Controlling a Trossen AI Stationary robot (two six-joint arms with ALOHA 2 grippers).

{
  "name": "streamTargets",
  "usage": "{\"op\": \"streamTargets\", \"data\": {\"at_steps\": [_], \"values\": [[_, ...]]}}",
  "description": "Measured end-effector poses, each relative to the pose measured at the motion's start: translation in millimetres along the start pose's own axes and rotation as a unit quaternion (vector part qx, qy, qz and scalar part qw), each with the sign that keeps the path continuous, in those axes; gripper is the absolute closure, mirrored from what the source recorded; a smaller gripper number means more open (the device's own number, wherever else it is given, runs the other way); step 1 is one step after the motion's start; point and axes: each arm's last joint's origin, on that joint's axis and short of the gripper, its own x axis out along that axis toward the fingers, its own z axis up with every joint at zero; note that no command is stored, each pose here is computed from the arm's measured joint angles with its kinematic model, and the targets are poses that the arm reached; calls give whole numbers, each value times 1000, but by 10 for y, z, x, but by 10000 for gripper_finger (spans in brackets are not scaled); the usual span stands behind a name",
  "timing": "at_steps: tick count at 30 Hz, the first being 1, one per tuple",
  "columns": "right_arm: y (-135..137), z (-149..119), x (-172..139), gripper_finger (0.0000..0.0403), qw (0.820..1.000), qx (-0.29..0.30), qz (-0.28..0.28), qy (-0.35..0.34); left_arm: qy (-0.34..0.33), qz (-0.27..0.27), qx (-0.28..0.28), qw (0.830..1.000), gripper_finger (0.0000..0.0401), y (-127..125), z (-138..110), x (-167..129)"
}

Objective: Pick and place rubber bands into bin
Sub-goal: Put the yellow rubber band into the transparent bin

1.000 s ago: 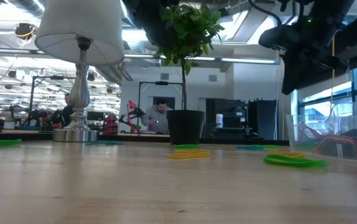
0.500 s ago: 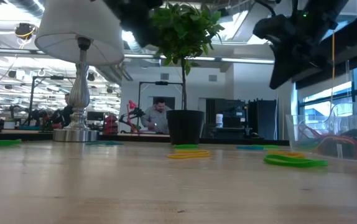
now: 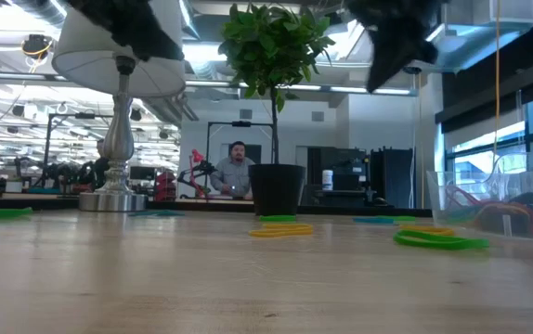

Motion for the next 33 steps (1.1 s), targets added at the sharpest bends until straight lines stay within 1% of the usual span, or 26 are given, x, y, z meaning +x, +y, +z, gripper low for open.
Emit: {"op": "streamTargets", "data": {"at_steps": [3,6,9,11,13,17,21,24,26,28,33], "values": [[56,240,52,401,996,-65,6,56,-20,3,-5,1000,399,-51,-75,-88],[91,413,182,391,983,-129,12,128,-24,-4,-19,1000,399,-92,-134,-136],[116,464,396,372,959,-185,0,215,-21,-13,-36,999,400,-127,-168,-152],[126,435,573,354,936,-212,-7,281,-20,-19,-40,999,399,-147,-168,-149],[145,377,747,333,913,-228,-6,338,-15,-24,-38,999,399,-167,-178,-148],[225,200,1087,285,876,-247,8,414,-15,-31,-34,999,400,-193,-176,-149],[338,-24,1284,239,847,-276,13,454,-13,-36,-32,999,398,-211,-180,-151],[426,-184,1341,210,834,-302,14,462,-14,-37,-34,999,400,-211,-180,-151],[492,-286,1351,196,833,-315,18,455,-13,-36,-38,999,399,-211,-180,-151],[567,-382,1374,188,836,-328,26,440,-13,-36,-39,999,398,-210,-180,-151],[694,-581,1425,191,840,-351,44,411,-14,-28,-39,999,399,-206,-180,-151]]}}
